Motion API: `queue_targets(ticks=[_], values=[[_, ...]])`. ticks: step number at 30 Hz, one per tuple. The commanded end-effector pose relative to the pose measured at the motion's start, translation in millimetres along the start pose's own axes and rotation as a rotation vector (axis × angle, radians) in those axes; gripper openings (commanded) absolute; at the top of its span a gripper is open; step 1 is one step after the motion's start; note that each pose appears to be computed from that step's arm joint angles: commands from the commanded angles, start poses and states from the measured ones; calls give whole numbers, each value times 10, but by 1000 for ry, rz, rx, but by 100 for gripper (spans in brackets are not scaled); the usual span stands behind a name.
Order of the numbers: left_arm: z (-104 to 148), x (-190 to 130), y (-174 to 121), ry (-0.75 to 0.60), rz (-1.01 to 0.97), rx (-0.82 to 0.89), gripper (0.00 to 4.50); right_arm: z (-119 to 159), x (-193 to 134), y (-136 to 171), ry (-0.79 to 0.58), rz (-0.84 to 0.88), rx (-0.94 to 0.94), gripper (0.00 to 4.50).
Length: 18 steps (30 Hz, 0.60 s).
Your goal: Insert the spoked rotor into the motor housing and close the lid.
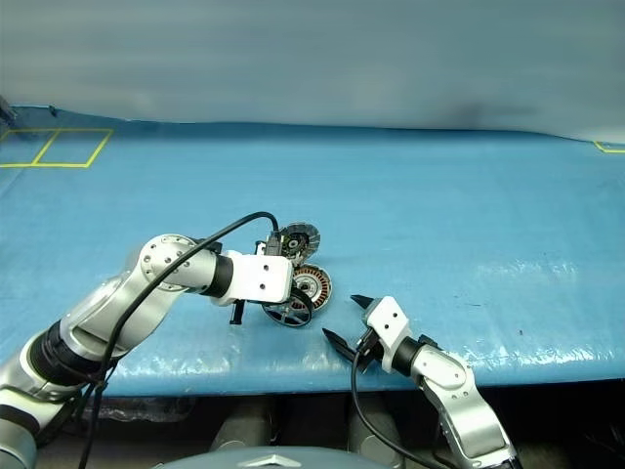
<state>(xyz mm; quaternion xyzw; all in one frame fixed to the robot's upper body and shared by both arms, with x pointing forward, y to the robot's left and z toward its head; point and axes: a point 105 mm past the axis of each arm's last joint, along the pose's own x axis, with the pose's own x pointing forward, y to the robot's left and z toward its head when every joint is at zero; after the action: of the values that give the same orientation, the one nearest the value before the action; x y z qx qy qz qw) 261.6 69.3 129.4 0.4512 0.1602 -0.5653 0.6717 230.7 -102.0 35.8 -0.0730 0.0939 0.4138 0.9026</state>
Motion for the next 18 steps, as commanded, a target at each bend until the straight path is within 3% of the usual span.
queue_targets(ticks=[1, 7, 10, 18], values=[[-5, -90, 41, -2, 55, -14, 104, 52, 4, 2, -15, 7, -13, 450], [-82, -91, -21, 1, 65, -85, 104, 37, -3, 7, -10, 3, -9, 450], [-97, -68, -58, 0, 61, -103, 52, 39, 5, 7, -10, 5, -10, 450], [-105, -46, -80, -14, 76, -145, 50, 46, 2, -5, -8, 7, -16, 450]])
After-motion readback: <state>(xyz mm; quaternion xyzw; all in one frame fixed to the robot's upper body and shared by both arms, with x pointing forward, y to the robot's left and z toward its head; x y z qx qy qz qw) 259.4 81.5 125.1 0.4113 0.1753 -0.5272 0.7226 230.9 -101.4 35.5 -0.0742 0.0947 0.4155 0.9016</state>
